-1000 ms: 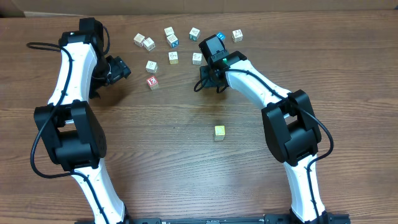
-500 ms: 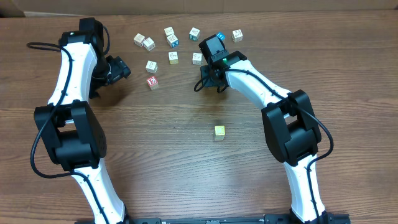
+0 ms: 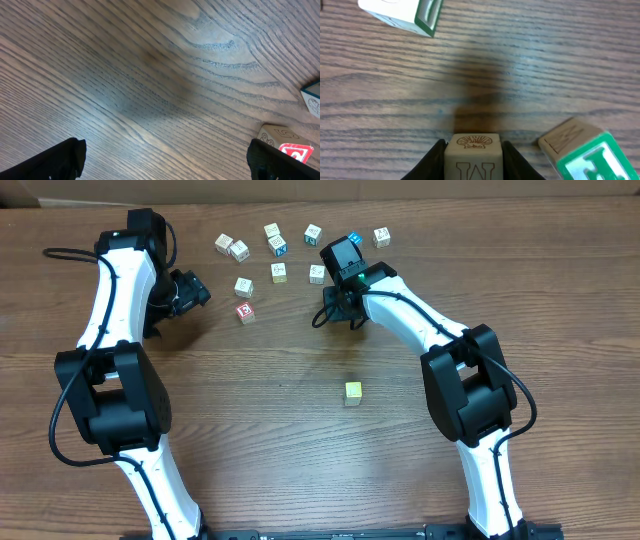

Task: Form a tower
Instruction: 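Lift the M block with the right gripper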

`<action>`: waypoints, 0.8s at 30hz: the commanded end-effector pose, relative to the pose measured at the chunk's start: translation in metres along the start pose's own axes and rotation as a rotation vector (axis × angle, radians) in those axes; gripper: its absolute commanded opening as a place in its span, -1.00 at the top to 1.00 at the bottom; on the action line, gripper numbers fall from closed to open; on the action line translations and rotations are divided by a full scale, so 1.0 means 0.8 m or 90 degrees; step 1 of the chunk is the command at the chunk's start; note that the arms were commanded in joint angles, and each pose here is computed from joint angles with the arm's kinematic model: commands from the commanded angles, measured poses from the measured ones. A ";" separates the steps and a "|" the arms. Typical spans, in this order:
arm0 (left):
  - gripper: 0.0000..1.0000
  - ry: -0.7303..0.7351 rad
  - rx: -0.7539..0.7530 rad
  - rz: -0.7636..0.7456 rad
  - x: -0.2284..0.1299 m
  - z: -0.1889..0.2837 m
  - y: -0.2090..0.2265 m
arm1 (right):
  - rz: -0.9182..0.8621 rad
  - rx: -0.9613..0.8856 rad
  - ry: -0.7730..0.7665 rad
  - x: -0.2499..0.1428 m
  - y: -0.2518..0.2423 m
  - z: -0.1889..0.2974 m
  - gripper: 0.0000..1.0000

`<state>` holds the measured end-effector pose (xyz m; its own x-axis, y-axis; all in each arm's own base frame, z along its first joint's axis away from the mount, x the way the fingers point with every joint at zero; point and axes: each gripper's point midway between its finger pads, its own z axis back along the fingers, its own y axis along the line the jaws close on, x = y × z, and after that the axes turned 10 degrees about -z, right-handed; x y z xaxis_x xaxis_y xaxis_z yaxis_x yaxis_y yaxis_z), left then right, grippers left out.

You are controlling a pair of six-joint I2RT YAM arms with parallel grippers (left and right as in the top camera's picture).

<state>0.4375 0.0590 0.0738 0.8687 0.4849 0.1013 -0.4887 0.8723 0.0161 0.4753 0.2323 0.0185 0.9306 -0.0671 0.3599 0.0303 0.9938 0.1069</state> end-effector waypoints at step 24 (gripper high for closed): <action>-0.99 -0.026 -0.005 -0.011 0.007 0.020 -0.002 | -0.070 0.038 0.016 -0.045 -0.044 0.309 0.60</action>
<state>0.4376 0.0590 0.0738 0.8688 0.4845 0.1016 -0.4884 0.8725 0.0160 0.3543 0.1802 0.2311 0.9306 -0.1283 0.3428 0.0654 0.9798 0.1892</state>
